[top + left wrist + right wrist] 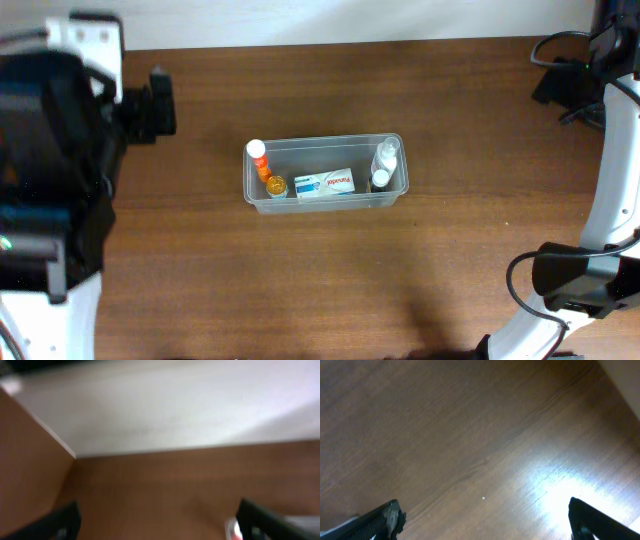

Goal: Pack container

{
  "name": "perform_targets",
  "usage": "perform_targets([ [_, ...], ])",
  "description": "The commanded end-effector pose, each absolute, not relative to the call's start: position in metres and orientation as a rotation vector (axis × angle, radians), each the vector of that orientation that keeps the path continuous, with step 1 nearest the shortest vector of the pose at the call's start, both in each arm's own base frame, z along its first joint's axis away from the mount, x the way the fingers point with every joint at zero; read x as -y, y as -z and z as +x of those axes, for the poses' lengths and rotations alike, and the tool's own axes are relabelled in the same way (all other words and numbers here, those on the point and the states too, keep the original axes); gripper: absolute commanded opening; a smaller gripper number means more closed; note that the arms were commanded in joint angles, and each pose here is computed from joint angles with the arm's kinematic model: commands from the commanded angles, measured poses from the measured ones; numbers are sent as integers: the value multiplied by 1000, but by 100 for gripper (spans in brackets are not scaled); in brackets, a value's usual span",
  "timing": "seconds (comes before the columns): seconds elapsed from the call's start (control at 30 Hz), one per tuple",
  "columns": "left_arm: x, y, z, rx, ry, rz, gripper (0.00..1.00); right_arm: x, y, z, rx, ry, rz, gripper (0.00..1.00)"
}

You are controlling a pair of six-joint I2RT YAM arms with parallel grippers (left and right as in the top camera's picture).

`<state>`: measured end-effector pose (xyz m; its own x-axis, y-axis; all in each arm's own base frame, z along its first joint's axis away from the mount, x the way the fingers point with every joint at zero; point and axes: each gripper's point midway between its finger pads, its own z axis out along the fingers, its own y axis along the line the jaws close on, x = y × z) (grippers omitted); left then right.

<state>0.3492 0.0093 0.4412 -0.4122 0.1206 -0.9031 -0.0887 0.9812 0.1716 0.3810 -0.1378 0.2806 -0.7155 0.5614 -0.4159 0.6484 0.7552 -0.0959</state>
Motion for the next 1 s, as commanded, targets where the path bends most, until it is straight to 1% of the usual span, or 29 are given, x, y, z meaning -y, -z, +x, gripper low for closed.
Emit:
perform_targets([
  [0.0, -13, -406, 329, -1960, -182, 20, 100, 142, -286, 379, -2570, 353, 936, 98],
  [0.33, -9, -283, 294, -1795, -140, 23, 100, 142, -286, 379, -2570, 353, 936, 98],
  [0.5, -1, -236, 273, -1703, -88, 55, 100, 142, -286, 379, -2570, 353, 936, 98],
  [0.7, 2, -196, 259, -1670, -71, 68, 100, 142, -286, 379, -2570, 353, 936, 98],
  [0.97, 2, -169, 252, -1655, -72, 66, 100, 142, -286, 379, -2570, 353, 936, 98],
])
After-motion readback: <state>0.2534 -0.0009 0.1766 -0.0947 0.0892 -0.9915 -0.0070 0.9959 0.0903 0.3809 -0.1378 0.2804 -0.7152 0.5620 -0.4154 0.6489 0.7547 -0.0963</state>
